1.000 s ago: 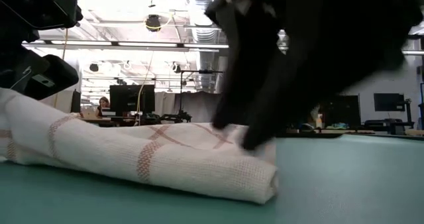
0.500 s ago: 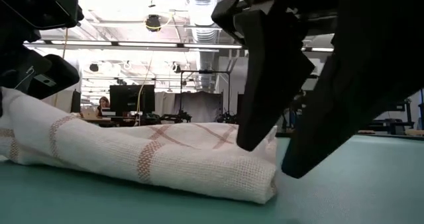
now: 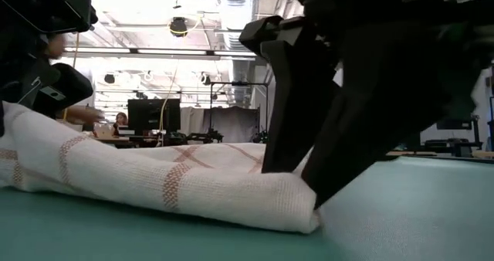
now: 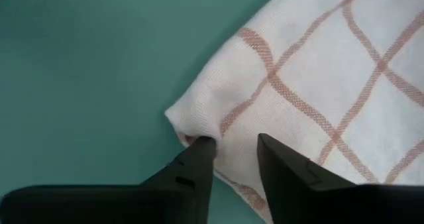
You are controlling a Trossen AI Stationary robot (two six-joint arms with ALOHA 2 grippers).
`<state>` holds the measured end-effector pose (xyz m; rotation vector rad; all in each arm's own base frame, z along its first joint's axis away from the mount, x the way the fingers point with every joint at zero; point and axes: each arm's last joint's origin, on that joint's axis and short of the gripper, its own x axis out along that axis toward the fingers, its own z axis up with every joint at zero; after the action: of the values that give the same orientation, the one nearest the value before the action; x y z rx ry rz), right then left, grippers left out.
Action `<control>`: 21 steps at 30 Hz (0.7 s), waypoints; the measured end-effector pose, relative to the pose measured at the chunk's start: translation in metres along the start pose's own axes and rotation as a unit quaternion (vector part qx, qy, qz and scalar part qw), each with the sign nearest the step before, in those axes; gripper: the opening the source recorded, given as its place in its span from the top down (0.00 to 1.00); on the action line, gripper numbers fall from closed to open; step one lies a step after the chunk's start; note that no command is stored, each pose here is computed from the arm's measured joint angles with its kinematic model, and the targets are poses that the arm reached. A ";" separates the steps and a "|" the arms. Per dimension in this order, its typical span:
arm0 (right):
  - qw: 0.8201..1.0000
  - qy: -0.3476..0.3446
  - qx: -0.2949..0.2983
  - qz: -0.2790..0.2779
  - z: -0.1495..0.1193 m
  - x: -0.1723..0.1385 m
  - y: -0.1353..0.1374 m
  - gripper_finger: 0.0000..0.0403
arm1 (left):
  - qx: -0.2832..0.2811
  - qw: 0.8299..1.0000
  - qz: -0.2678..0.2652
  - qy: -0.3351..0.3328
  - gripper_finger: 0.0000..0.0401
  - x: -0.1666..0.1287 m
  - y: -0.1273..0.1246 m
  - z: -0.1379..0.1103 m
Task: Roll towel into tight, uniform cylinder
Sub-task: Roll the white patterned towel
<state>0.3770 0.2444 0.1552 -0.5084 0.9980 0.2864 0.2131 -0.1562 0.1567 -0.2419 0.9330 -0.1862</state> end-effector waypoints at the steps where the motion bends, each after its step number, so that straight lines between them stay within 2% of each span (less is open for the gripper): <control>1: 1.000 0.001 0.000 0.001 0.000 0.000 0.000 0.66 | 0.000 1.000 0.000 0.000 0.90 0.000 0.000 0.000; 11: 1.000 0.001 -0.009 0.007 0.000 -0.003 0.008 0.96 | -0.001 1.000 0.001 -0.001 0.90 0.000 0.000 0.000; 21: 1.000 -0.009 -0.015 -0.001 0.025 -0.032 0.011 0.99 | 0.004 1.000 0.001 -0.002 0.90 0.000 0.000 0.000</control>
<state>0.3732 0.2667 0.1907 -0.5325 0.9772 0.3047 0.2133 -0.1563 0.1569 -0.2340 0.9285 -0.1883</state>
